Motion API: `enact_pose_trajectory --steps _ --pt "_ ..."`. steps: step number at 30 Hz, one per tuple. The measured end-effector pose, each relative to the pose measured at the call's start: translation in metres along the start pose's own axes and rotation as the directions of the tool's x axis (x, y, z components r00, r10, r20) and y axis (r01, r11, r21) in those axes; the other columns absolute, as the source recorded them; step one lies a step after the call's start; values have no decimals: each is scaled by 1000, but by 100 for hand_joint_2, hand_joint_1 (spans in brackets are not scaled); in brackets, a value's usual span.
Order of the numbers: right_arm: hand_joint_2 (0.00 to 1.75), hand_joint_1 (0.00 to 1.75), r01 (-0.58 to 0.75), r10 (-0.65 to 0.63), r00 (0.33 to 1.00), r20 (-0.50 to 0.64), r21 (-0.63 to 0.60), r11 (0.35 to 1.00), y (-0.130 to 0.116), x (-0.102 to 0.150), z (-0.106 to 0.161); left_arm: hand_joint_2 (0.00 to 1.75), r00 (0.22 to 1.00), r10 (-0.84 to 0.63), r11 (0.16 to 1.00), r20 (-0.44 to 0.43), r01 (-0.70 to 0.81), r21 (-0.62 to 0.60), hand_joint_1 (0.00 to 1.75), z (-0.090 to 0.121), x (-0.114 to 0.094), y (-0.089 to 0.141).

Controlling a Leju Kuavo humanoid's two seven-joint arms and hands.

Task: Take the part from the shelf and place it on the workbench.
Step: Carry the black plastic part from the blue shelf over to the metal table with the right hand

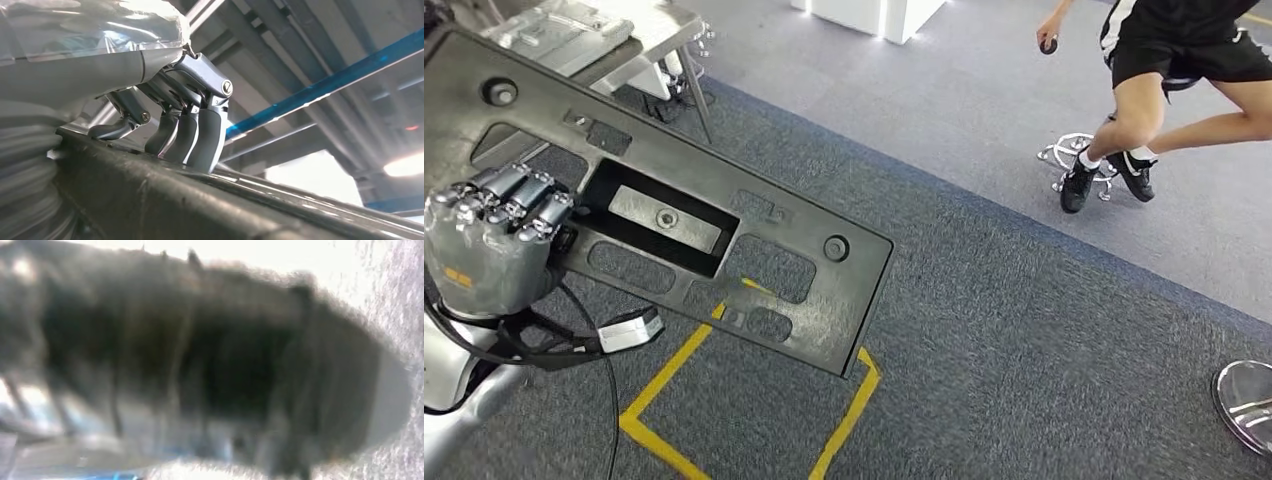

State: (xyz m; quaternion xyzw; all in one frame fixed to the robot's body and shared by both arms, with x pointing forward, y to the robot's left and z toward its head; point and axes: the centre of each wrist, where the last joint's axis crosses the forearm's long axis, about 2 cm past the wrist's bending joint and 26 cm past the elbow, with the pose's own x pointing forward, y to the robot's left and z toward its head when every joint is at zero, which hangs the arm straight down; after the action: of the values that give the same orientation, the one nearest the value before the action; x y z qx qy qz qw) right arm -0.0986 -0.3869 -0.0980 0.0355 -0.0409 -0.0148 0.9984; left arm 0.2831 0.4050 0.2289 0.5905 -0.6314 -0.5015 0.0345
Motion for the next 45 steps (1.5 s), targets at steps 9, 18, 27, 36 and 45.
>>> enact_pose_trajectory --steps 9,18,27,36,45 --pt "0 0 3 -3 1000 3 4 1000 2 1 -1 175 1000 -4 1000 -1 4 3 175 -1 -1 1" --pt "0 0 10 -10 1000 13 7 1000 4 5 -2 175 1000 -5 1000 -2 5 5 175 -2 -2 1" --pt "0 0 -8 8 1000 2 -17 1000 18 -1 -4 175 1000 -16 1000 -18 16 4 175 -3 -1 1" --pt "0 0 -1 1 1000 -1 20 1000 54 -7 -10 175 1000 -22 1000 -19 21 -3 175 2 -1 2" --pt "0 0 1 -1 1000 -9 43 999 60 -10 -10 175 1000 -21 1000 -15 21 -6 175 3 -1 2"
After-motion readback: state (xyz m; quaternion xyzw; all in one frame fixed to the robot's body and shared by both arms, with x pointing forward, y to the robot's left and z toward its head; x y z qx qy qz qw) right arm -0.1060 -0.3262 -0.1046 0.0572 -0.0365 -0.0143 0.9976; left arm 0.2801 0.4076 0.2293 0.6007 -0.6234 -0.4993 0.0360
